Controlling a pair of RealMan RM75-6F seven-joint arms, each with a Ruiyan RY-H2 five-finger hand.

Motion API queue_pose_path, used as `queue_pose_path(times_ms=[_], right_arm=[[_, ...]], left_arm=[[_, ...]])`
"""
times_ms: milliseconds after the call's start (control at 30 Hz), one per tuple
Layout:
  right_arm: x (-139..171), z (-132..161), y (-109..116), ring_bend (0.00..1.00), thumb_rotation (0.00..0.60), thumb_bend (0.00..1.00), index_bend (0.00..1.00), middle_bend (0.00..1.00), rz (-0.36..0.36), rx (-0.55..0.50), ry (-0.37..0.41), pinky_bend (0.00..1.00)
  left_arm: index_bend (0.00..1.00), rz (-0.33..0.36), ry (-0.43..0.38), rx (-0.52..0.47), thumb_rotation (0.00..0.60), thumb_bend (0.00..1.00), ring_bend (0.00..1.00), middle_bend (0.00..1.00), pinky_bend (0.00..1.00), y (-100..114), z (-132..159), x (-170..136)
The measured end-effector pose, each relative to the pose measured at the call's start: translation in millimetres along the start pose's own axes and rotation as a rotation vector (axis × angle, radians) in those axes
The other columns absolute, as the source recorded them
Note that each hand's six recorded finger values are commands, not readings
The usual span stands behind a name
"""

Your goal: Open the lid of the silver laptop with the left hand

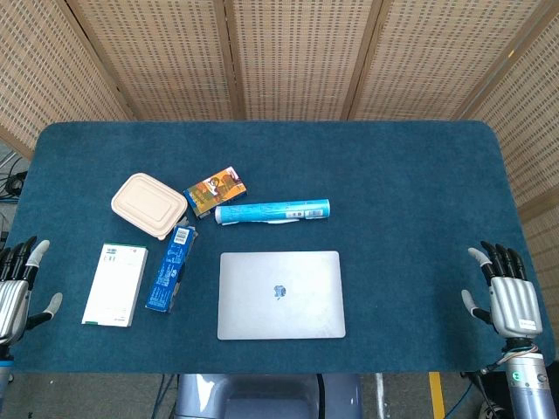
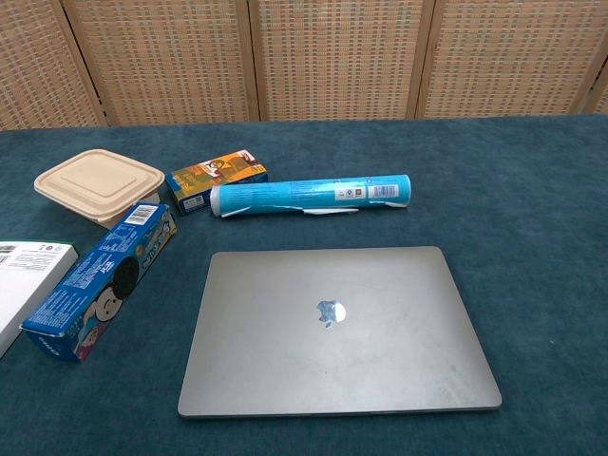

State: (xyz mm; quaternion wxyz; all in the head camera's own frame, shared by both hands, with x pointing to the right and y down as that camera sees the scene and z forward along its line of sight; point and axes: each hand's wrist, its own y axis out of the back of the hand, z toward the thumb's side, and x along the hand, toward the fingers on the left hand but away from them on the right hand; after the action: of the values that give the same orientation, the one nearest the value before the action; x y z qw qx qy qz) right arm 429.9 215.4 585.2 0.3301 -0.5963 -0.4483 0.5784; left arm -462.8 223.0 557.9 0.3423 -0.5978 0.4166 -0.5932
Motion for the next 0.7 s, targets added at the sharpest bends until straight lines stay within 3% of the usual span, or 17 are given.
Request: queue_pose_path(times_ms=[700], right_arm=[[1.2, -1.4, 0.8, 0.00, 0.600, 0.36, 0.17, 0.10, -0.004, -0.005, 0.001, 0.00]], left_arm=[[0.06, 0.004, -0.021, -0.008, 0.600, 0.34, 0.00, 0.00, 0.00, 1.7, 5.9, -0.8]])
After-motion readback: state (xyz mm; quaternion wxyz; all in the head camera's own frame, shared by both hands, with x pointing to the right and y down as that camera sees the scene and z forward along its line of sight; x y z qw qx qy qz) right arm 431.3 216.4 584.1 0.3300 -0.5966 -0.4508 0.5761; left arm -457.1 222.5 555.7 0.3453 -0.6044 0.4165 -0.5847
